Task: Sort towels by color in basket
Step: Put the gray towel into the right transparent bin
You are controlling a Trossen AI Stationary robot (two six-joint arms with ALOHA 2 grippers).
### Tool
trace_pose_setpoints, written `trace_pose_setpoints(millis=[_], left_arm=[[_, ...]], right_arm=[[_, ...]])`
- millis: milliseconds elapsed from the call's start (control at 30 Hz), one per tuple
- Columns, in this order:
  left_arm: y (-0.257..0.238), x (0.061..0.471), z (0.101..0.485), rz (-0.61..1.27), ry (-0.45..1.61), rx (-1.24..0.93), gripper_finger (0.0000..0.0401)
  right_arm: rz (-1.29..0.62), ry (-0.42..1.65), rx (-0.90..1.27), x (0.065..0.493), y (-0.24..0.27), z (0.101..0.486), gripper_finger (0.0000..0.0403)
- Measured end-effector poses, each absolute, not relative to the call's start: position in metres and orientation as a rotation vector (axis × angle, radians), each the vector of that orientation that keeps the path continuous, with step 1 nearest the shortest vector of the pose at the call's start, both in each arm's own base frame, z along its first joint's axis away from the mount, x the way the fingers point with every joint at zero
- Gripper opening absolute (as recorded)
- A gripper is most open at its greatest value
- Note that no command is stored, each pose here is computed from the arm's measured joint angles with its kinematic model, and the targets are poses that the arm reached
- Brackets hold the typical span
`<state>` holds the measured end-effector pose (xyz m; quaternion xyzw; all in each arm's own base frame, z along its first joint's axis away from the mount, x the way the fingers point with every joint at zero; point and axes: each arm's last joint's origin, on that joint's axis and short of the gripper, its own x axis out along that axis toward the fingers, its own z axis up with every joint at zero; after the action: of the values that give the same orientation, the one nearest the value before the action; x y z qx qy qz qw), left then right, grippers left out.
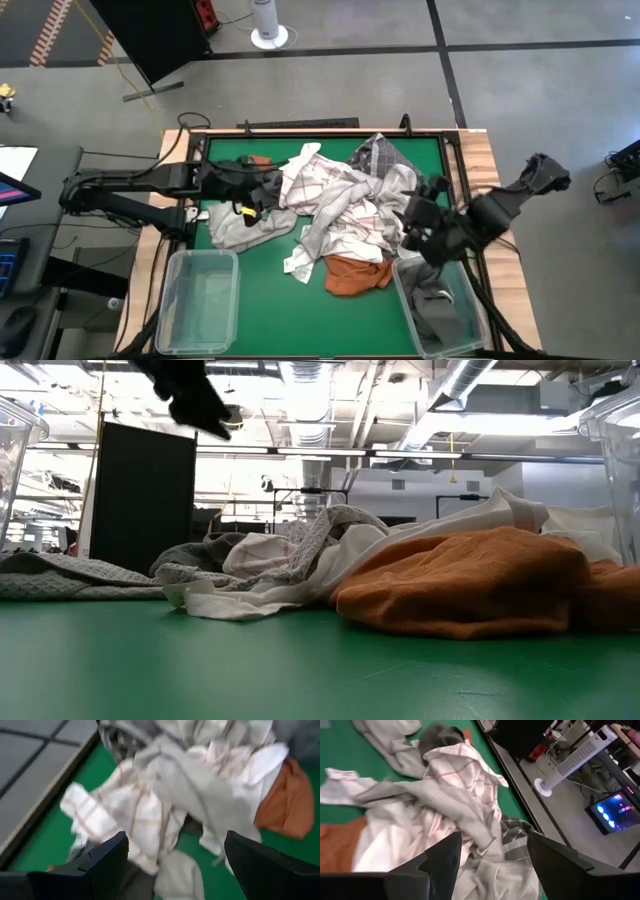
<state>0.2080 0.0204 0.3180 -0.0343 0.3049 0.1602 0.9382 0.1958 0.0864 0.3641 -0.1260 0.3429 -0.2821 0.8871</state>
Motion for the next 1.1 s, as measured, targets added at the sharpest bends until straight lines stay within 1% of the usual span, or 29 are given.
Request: trace_pose_setpoints(millis=[67, 133, 267, 433, 600, 767, 933, 1100], left_arm=[[0.023, 0.211, 0.312, 0.366, 0.628, -0.079, 0.0316], [0.027, 0.212, 0.299, 0.443, 0.697, -0.081, 0.0316], [0.040, 0.216, 0.284, 0.580, 0.746, -0.099, 0.0316], [0.059, 0.228, 0.262, 0.657, 0.855, -0.123, 0.0309], [0.079, 0.235, 0.252, 0.716, 0.962, -0.132, 0.0297], [0.101, 0.235, 0.241, 0.692, 1.080, -0.151, 0.0289], [0.119, 0.241, 0.220, 0.651, 1.170, -0.177, 0.0279], [0.124, 0.250, 0.202, 0.622, 1.226, -0.158, 0.0255]], right_arm=[[-0.591, 0.728, -0.256, 0.203, 0.071, 0.356, 0.0270], [-0.580, 0.748, -0.246, 0.210, 0.056, 0.347, 0.0270], [-0.559, 0.739, -0.223, 0.219, 0.029, 0.334, 0.0270], [-0.512, 0.647, -0.198, 0.228, 0.005, 0.322, 0.0270], [-0.522, 0.616, -0.217, 0.232, -0.010, 0.311, 0.0270], [-0.552, 0.591, -0.217, 0.234, -0.019, 0.313, 0.0270], [-0.539, 0.523, -0.207, 0.237, -0.015, 0.318, 0.0270], [-0.499, 0.452, -0.200, 0.241, -0.003, 0.324, 0.0270]])
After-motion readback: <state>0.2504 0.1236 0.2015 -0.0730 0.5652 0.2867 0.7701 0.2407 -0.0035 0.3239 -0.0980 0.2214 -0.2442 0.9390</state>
